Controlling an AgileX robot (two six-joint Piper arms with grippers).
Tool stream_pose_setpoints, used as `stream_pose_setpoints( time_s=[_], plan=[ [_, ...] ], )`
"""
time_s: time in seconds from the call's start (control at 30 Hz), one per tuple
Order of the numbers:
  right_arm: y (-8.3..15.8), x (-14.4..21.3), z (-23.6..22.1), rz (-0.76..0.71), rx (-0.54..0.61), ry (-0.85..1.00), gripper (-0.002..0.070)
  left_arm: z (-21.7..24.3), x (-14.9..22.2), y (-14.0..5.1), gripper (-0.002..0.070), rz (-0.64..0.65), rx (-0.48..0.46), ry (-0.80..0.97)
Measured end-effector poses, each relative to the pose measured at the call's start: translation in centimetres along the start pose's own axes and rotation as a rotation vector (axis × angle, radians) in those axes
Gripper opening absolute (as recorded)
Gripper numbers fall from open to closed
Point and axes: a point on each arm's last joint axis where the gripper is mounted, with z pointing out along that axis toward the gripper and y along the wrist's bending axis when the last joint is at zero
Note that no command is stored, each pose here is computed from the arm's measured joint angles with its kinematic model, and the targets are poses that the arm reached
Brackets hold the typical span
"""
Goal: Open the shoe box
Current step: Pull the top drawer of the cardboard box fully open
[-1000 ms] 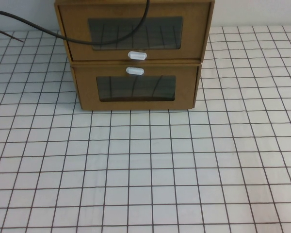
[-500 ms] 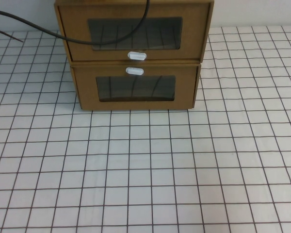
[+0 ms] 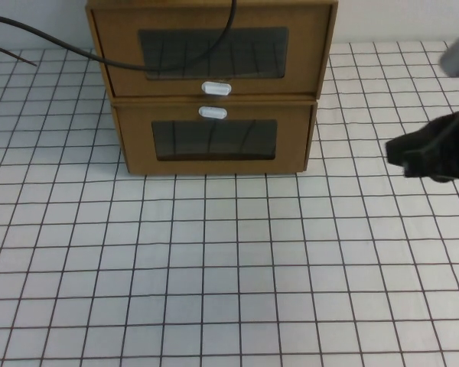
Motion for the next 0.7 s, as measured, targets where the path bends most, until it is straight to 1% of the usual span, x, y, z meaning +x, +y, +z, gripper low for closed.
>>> stream_pose_setpoints(
  time_s=[0.1, 0.2, 0.33, 0.4, 0.5, 0.57, 0.63, 0.7],
  plan=[
    [2.3, -2.1, 2.4, -0.112, -0.004, 0.05, -0.0013, 0.0, 0.0, 0.0, -0.0002, 0.0, 0.0, 0.0],
    [4.9, -3.3, 4.9, -0.23, 0.017, 0.094, -0.0013, 0.0, 0.0, 0.0, -0.0002, 0.0, 0.0, 0.0],
    [8.1, -4.0, 8.4, -0.422, 0.081, 0.129, -0.0013, 0.0, 0.0, 0.0, -0.0002, 0.0, 0.001, 0.001],
    [9.5, -4.0, 10.0, -0.537, 0.132, 0.137, -0.0013, 0.0, 0.0, 0.0, -0.0002, 0.0, 0.001, 0.001],
    [10.9, -3.6, 12.2, -0.687, 0.211, 0.135, -0.0013, 0.0, 0.0, 0.0, -0.0002, 0.0, 0.001, 0.001],
    [11.3, -3.4, 13.4, -0.77, 0.266, 0.119, -0.001, 0.0, 0.0, 0.0, -0.0002, 0.0, 0.001, 0.001],
    [11.5, -3.3, 14.5, -0.834, 0.299, 0.094, 0.0006, 0.0, 0.0, 0.0, -0.0002, 0.0, 0.001, 0.001],
    [11.5, -3.5, 15.4, -0.878, 0.321, 0.055, 0.0043, 0.0, 0.0, 0.0, -0.0002, 0.0, 0.001, 0.002]
  ],
)
